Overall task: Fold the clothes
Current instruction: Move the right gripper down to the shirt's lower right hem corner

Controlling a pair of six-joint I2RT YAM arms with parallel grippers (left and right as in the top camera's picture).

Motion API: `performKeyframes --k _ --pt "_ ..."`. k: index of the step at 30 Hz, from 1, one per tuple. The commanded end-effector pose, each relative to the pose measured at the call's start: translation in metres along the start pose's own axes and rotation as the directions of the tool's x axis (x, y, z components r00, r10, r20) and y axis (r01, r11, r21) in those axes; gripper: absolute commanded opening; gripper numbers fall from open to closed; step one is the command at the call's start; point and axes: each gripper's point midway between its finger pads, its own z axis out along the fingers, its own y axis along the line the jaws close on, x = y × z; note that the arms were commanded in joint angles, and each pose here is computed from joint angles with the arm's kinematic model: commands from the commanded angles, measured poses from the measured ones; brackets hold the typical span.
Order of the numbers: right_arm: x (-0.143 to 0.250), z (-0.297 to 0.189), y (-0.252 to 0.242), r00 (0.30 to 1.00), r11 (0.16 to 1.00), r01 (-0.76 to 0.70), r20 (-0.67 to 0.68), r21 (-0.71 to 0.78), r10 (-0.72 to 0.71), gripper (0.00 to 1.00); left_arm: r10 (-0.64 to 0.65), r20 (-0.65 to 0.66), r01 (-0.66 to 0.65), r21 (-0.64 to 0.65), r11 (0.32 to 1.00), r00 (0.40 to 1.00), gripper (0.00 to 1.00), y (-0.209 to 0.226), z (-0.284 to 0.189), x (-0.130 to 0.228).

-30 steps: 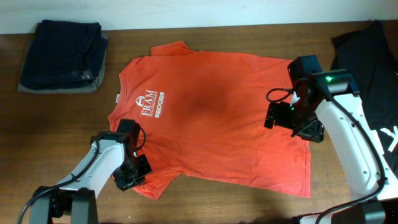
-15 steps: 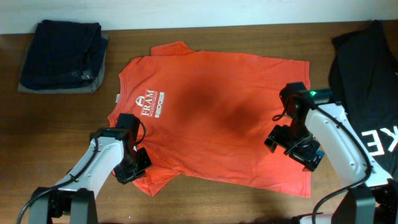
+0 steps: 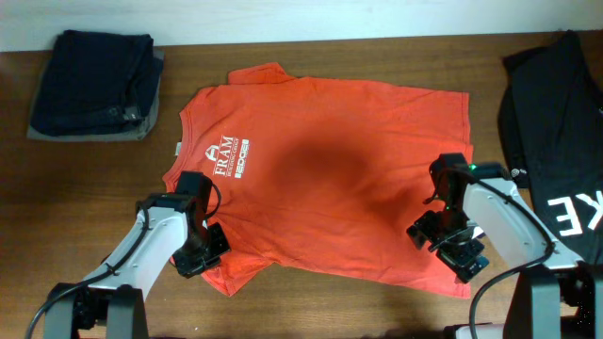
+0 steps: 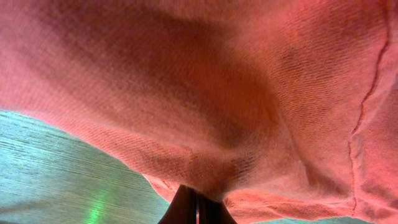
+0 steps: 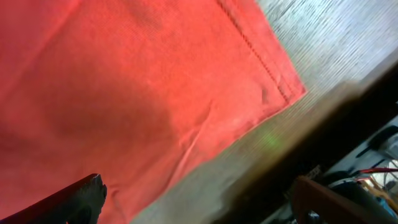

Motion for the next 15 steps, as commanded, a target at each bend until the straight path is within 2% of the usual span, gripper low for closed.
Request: performKeyframes --k 1,15 --pt "0.002 0.008 -0.001 0.999 0.999 -0.035 0.002 -0.032 0.035 0.99 0.001 0.012 -0.001 -0.001 1.0 1.0 0.01 -0.001 -0.001 -0.006" --pt "0.019 0.041 -0.004 0.999 0.994 -0.03 -0.032 -0.109 0.026 0.99 0.006 0.015 -0.006 0.001 1.0 1.0 0.01 -0.002 -0.001 -0.006"
